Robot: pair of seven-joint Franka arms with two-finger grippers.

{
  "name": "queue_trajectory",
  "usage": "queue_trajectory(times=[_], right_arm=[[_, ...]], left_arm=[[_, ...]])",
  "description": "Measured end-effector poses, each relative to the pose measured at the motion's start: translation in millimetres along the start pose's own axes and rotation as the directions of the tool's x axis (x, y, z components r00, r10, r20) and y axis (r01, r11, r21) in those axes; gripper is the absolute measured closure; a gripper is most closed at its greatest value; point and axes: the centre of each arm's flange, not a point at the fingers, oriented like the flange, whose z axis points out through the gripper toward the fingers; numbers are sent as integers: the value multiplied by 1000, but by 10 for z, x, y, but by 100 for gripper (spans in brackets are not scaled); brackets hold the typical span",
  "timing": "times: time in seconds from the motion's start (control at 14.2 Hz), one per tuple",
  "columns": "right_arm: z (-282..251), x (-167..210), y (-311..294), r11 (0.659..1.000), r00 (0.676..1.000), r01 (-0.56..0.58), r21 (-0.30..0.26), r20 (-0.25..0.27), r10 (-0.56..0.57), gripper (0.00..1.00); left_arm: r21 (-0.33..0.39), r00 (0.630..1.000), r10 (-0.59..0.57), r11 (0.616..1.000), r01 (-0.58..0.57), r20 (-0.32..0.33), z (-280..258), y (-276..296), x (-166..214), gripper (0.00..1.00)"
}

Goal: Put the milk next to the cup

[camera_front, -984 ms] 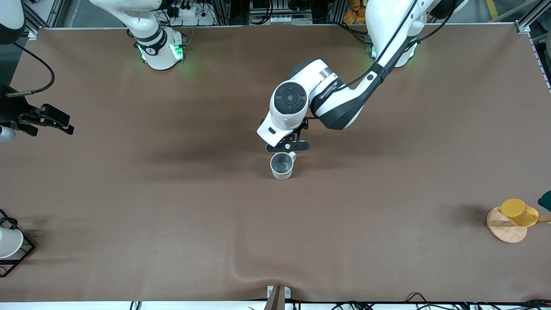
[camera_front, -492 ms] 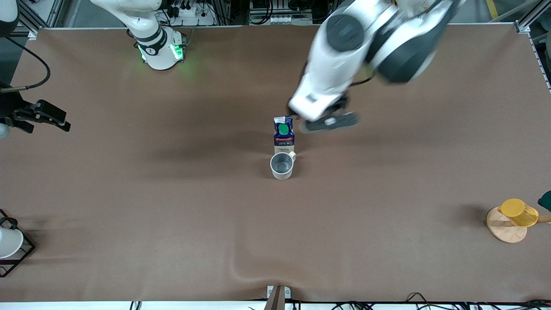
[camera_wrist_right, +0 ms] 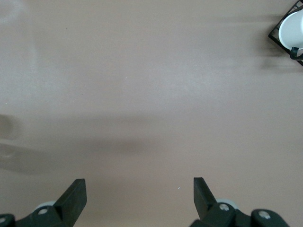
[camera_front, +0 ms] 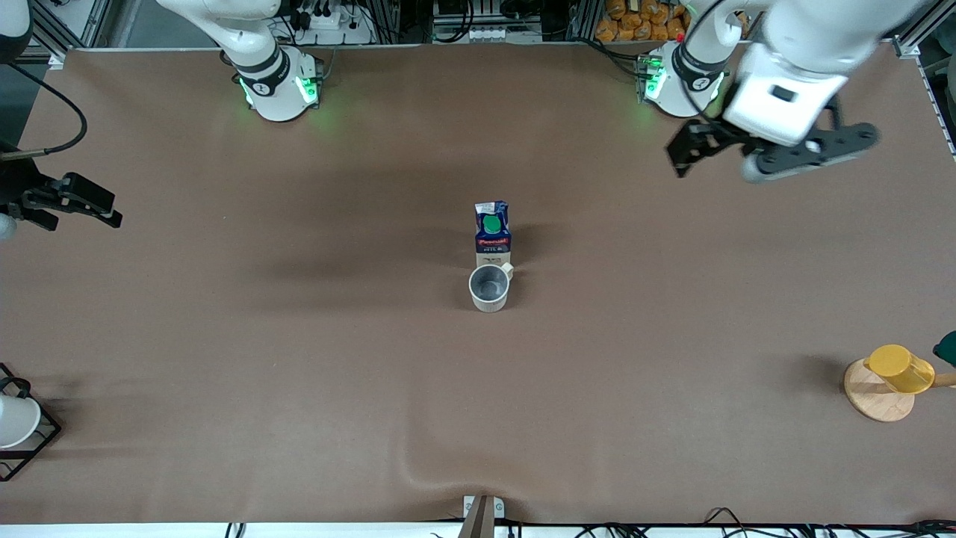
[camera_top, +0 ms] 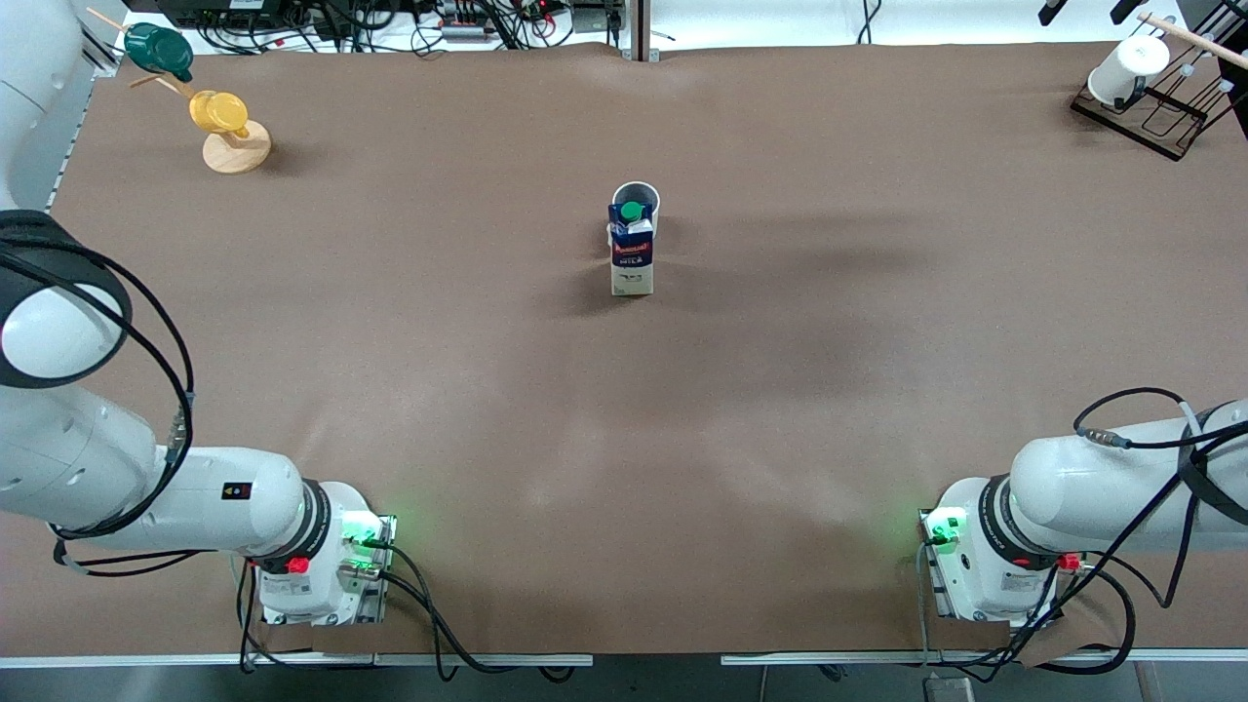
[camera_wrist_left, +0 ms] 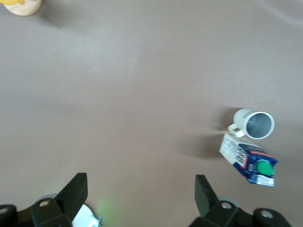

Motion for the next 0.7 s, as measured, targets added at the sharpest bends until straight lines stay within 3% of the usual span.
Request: queue_trajectory(times=[0.35,0.7], right_arm=[[-9,-6,-25,1000,1000,3,-1,6,-3,0],[-167,-9,-24,1000,1000,-2,-2,-15,2,0]], left_arm=[[0,995,101,995,-101,-16,-135,-860,359,0],[16,992,128,992,-128,6,-174,-1212,326,0]])
